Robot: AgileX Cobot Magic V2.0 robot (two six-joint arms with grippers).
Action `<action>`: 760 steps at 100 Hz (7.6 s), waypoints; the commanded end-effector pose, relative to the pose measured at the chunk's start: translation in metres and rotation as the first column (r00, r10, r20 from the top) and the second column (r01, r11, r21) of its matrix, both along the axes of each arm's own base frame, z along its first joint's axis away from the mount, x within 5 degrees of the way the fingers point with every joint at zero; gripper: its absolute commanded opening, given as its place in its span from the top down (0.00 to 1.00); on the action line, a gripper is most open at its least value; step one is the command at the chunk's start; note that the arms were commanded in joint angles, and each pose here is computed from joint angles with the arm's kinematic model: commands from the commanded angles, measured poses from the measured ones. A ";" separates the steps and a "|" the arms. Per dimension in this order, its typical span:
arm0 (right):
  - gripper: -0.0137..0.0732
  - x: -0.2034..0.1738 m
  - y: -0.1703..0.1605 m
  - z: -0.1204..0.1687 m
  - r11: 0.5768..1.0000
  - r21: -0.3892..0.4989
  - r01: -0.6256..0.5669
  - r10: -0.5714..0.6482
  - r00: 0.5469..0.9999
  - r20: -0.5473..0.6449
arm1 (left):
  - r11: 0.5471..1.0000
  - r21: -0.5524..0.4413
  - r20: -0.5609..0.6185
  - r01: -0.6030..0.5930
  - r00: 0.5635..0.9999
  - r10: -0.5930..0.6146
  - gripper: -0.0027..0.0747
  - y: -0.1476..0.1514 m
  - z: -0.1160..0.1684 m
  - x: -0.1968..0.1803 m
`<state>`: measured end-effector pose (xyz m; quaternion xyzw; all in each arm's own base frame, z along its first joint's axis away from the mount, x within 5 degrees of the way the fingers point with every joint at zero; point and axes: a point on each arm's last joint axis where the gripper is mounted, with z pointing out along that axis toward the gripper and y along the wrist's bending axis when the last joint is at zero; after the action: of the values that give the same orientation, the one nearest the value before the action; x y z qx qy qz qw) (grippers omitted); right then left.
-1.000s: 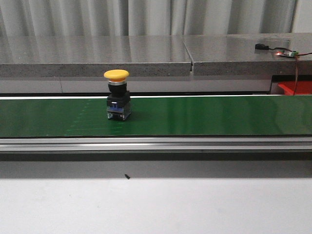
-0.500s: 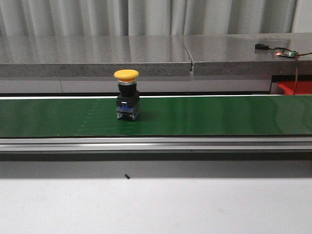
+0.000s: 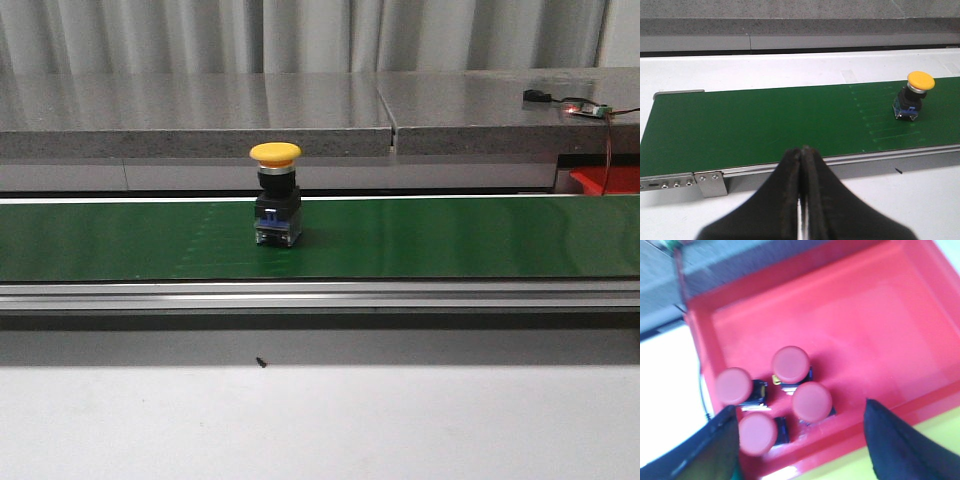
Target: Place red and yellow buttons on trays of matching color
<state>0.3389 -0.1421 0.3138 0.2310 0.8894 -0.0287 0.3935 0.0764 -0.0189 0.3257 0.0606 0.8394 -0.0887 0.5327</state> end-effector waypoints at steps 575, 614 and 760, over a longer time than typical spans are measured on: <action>0.22 -0.043 -0.022 -0.067 0.969 0.095 0.226 -0.221 0.974 -0.057 | 0.999 -0.034 0.096 -0.002 0.995 0.006 0.99 -0.001 0.015 0.002; 0.40 -0.068 0.030 0.006 0.998 -0.056 0.034 -0.030 0.997 0.074 | 0.999 -0.034 0.096 -0.002 0.995 0.006 0.99 -0.001 0.015 0.002; 0.92 -0.194 0.143 0.030 0.903 -0.292 -0.314 0.414 0.815 0.405 | 0.999 -0.034 0.096 -0.002 0.995 0.006 0.99 -0.001 0.015 0.002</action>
<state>0.1499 0.0025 0.3284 0.0135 0.8295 0.0122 0.5582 0.0764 -0.0189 0.3257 0.0606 0.8394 -0.0887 0.5327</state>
